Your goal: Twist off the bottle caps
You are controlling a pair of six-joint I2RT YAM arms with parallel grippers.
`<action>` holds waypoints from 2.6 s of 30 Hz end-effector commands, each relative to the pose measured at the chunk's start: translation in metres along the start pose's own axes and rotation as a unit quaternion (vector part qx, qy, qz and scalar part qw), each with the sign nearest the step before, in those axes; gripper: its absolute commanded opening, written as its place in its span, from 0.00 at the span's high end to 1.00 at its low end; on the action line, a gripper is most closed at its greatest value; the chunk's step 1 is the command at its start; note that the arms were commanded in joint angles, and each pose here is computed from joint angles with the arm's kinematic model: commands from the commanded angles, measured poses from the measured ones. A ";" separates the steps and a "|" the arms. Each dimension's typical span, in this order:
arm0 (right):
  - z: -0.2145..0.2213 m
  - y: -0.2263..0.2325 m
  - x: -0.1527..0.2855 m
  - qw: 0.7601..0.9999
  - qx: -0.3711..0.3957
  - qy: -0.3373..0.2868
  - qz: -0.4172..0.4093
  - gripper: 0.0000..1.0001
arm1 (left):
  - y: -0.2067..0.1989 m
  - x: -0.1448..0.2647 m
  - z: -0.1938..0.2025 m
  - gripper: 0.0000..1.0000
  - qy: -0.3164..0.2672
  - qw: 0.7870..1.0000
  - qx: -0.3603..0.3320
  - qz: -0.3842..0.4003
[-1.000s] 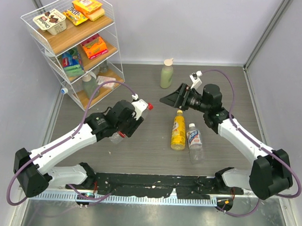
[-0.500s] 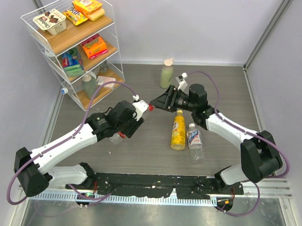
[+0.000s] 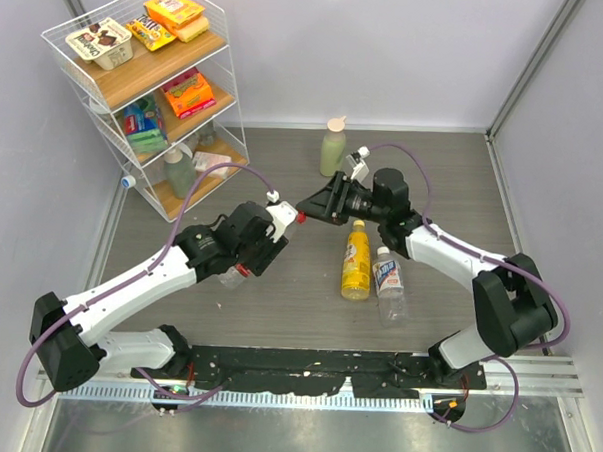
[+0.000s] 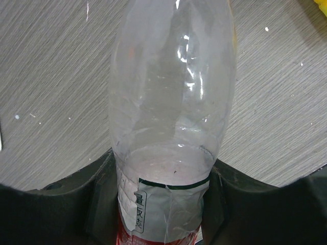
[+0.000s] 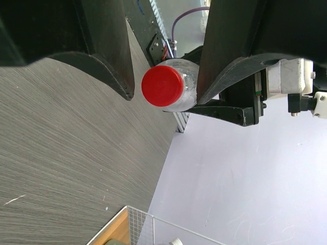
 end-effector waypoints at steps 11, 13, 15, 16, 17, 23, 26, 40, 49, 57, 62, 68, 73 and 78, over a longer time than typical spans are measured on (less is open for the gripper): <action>0.002 0.024 -0.009 0.999 0.023 0.008 -0.037 0.62 | 0.004 0.007 -0.013 0.69 -0.020 1.000 -0.006 -0.012; 0.001 0.026 -0.008 0.999 0.023 0.005 -0.039 0.72 | 0.003 0.007 -0.014 0.68 -0.021 1.000 -0.009 -0.012; 0.002 0.029 -0.006 0.999 0.026 0.003 -0.046 0.80 | 0.003 0.007 -0.013 0.68 -0.021 1.000 -0.009 -0.012; 0.001 0.030 -0.005 0.998 0.026 -0.001 -0.049 0.83 | 0.004 0.007 -0.013 0.69 -0.020 1.000 -0.009 -0.012; 0.001 0.031 -0.005 0.998 0.028 -0.002 -0.051 0.88 | 0.004 0.008 -0.014 0.68 -0.021 1.000 -0.009 -0.013; 0.001 0.046 0.004 0.996 0.049 -0.015 -0.077 0.98 | 0.004 0.010 -0.018 0.69 -0.022 1.000 -0.007 -0.011; 0.002 0.056 0.010 0.993 0.068 -0.021 -0.096 0.98 | 0.000 0.012 -0.022 0.69 -0.026 1.000 -0.003 0.003; 0.023 0.110 0.048 0.961 0.191 0.001 -0.199 0.98 | -0.020 0.044 -0.067 0.81 -0.120 0.988 0.031 0.088; 0.045 0.140 0.078 0.929 0.269 0.037 -0.252 0.99 | -0.052 0.066 -0.088 0.83 -0.148 0.966 0.031 0.209; 0.059 0.168 0.106 0.895 0.335 0.050 -0.290 0.98 | -0.080 0.100 -0.107 0.83 -0.192 0.927 0.037 0.320; 0.069 0.176 0.121 0.878 0.364 0.048 -0.307 0.98 | -0.096 0.120 -0.114 0.83 -0.219 0.893 0.029 0.391; 0.073 0.185 0.132 0.869 0.379 0.034 -0.317 0.98 | -0.103 0.132 -0.117 0.83 -0.237 0.874 0.022 0.424; 0.068 0.187 0.131 0.876 0.370 0.019 -0.309 0.80 | -0.097 0.127 -0.113 0.83 -0.235 0.886 0.029 0.398; 0.060 0.190 0.129 0.886 0.358 -0.008 -0.294 0.23 | -0.089 0.115 -0.104 0.83 -0.218 0.907 0.034 0.359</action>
Point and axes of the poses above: each gripper's point midway between its finger pads, its own x axis back along the fingers, its own y axis along the line the jaws close on, z = x × y, the point moved 2 cm from there along x, back along the fingers, and after that the axes turned 9 degrees about -x, right-handed, at the moved point
